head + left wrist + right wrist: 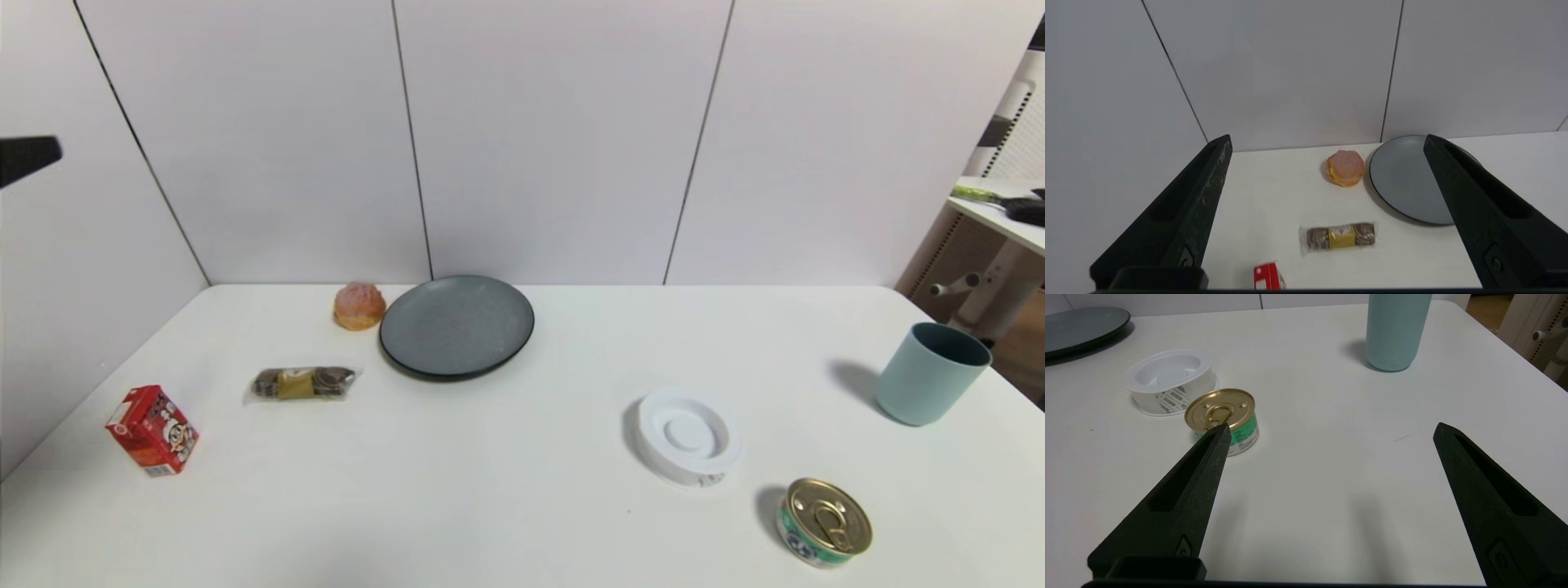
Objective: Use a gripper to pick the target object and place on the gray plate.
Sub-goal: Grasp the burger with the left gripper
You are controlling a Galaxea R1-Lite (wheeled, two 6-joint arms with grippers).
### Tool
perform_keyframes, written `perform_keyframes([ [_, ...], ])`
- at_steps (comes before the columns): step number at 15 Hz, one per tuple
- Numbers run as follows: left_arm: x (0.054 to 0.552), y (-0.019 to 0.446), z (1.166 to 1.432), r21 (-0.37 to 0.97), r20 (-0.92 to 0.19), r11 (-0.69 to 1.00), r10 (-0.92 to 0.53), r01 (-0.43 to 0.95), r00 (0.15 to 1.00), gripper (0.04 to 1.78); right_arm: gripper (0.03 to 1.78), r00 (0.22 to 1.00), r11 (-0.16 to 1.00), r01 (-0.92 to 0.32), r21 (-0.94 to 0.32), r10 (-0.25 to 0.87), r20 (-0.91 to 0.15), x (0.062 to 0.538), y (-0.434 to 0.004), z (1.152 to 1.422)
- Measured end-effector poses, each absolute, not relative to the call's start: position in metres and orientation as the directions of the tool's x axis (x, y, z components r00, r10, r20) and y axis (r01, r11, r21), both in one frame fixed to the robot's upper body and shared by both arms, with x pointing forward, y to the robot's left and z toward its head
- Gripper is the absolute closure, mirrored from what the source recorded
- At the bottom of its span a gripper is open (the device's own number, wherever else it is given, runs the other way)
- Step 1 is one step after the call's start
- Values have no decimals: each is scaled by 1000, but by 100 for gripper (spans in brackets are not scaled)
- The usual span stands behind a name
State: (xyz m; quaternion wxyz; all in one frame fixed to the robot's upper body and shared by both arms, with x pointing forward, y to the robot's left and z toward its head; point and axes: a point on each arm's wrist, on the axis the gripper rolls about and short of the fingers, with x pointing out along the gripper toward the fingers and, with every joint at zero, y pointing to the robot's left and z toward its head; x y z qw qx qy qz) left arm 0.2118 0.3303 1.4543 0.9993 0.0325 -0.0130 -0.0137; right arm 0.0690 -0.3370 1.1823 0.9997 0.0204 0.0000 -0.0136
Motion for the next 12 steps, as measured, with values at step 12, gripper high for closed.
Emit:
perform_keyframes([
  [12, 470, 311, 1389, 60, -376, 985, -127, 160, 918, 13, 10, 1000, 999, 27, 41, -27, -1, 69, -337, 1182],
])
